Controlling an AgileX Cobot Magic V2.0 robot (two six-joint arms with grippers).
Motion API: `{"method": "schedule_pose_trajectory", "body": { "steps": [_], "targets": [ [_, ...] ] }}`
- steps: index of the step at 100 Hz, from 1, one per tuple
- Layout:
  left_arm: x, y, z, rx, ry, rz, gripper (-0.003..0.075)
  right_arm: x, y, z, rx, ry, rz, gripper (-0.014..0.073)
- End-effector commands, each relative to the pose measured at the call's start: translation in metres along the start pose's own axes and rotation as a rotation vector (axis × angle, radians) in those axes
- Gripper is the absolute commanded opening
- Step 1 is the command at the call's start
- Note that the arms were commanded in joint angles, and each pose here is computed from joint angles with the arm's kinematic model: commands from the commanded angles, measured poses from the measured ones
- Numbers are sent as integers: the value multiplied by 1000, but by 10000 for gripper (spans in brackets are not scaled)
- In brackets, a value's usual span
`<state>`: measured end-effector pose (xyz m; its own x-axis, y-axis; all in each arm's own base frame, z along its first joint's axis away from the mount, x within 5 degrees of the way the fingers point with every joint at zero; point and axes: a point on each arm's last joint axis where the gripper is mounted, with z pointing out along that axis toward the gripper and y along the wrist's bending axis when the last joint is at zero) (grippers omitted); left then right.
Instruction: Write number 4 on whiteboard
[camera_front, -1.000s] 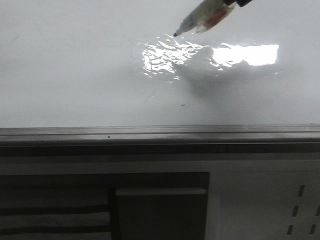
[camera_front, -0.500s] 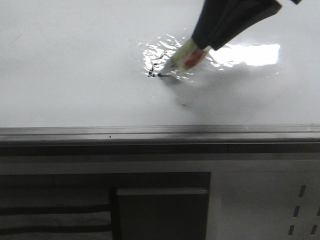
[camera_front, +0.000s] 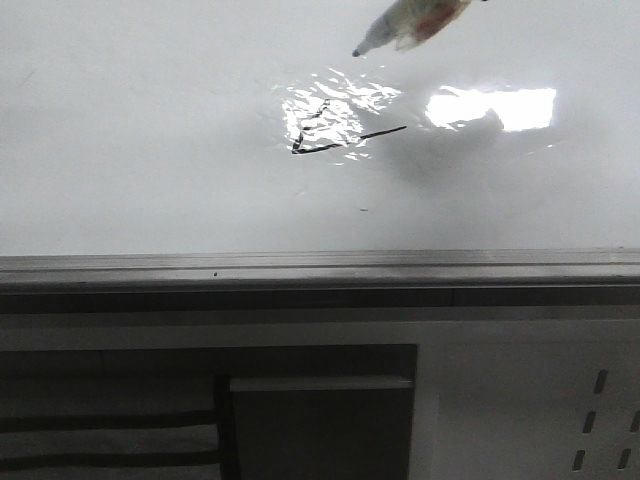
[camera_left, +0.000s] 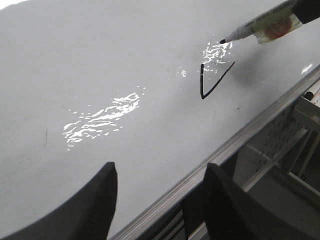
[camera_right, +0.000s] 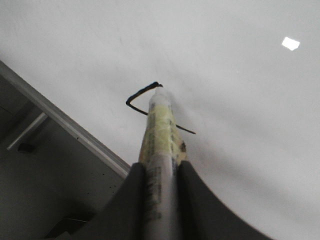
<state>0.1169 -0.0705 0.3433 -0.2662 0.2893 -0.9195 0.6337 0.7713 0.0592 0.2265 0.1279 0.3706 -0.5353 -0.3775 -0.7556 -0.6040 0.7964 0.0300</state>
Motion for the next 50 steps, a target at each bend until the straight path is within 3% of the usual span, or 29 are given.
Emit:
{"method": "schedule_pose_trajectory", "body": {
  "steps": [1, 13, 28, 50],
  "targets": [
    [-14, 4, -4, -40, -97, -34, 356, -17, -1, -5, 17, -116, -9, -46],
    [-15, 5, -4, -47, -106, -34, 356, -10, -4, 15, 7, -12, -9, -46],
    [-15, 5, -4, -46, -102, -14, 356, 9, 2, 26, -68, 242, -17, -46],
    [-18, 3, -6, -26, -92, 33, 356, -20, 16, -32, -63, 26, -153, -46]
  ]
}}
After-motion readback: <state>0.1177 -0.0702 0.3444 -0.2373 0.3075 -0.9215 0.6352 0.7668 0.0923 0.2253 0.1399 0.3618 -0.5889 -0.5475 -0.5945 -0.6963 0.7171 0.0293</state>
